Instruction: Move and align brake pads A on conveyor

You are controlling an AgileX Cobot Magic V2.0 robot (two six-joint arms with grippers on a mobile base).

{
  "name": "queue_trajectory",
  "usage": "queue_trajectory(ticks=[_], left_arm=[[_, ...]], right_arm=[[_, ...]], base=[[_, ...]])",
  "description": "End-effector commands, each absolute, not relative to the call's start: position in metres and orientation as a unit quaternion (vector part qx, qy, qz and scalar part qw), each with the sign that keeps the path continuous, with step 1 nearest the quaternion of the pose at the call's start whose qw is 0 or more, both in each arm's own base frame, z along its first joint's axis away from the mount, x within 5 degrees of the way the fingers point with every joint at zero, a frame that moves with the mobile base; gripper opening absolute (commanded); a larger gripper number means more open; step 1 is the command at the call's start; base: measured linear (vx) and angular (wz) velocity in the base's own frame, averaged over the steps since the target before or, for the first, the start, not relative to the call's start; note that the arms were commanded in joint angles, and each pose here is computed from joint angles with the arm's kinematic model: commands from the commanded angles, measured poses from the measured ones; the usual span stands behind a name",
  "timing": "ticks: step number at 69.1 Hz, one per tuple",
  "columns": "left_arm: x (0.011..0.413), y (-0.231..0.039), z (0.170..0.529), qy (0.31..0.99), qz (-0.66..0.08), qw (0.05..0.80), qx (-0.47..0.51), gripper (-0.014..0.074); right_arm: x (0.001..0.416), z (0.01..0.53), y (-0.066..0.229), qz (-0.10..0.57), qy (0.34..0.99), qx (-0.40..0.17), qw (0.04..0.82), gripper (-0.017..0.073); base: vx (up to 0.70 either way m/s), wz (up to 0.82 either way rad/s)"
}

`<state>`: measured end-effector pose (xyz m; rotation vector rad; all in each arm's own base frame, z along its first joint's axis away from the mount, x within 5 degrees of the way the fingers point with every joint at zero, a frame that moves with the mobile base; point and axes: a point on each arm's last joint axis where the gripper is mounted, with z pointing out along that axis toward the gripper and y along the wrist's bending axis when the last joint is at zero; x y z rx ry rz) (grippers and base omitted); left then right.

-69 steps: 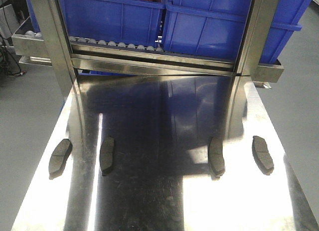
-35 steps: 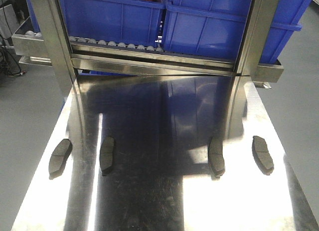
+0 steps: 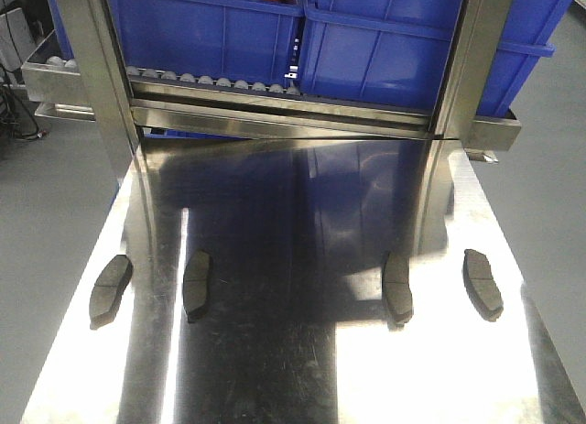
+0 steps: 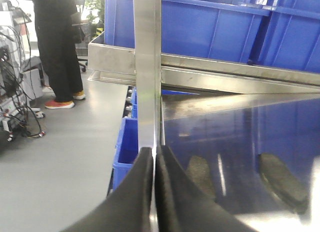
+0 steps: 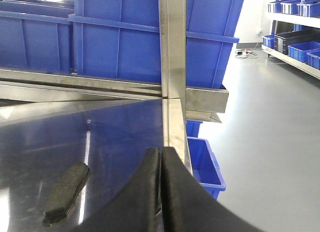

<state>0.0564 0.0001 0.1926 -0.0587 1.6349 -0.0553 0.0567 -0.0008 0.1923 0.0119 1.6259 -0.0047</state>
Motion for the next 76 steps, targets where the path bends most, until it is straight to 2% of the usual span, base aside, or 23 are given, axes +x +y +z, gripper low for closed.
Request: queue_trajectory(ticks=[1,14,30,41,50,76], left_arm=[[0.056,0.000,0.199,0.693,-0.051,0.718,-0.047,-0.0006],[0.051,0.000,0.248,0.654,-0.056,0.753,-0.046,-0.0006],[0.077,0.000,0.293,0.739,-0.044,0.671,-0.045,-0.0006],[0.105,-0.001,0.300,0.825,-0.039,0.561,-0.049,-0.0006],[0.119,-0.002,0.292,0.863,-0.045,0.501,-0.057,-0.0006],[0.125,-0.002,0.287,0.875,-0.044,0.479,-0.059,0.0014]], right_arm=[[0.056,0.199,0.000,-0.005,0.694,0.000,0.720,-0.0010],[0.056,0.199,0.000,-0.005,0.694,0.000,0.720,-0.0010],[0.056,0.199,0.000,-0.005,0.694,0.000,0.720,-0.0010],[0.056,0.199,0.000,-0.005,0.694,0.000,0.720,-0.0010],[0.056,0.199,0.000,-0.005,0.694,0.000,0.720,-0.0010],[0.056,0.199,0.000,-0.005,0.694,0.000,0.720,-0.0010]], base=[[0.00,0.00],[0.00,0.00],[0.00,0.00],[0.00,0.00],[0.00,0.00],[0.00,0.00]])
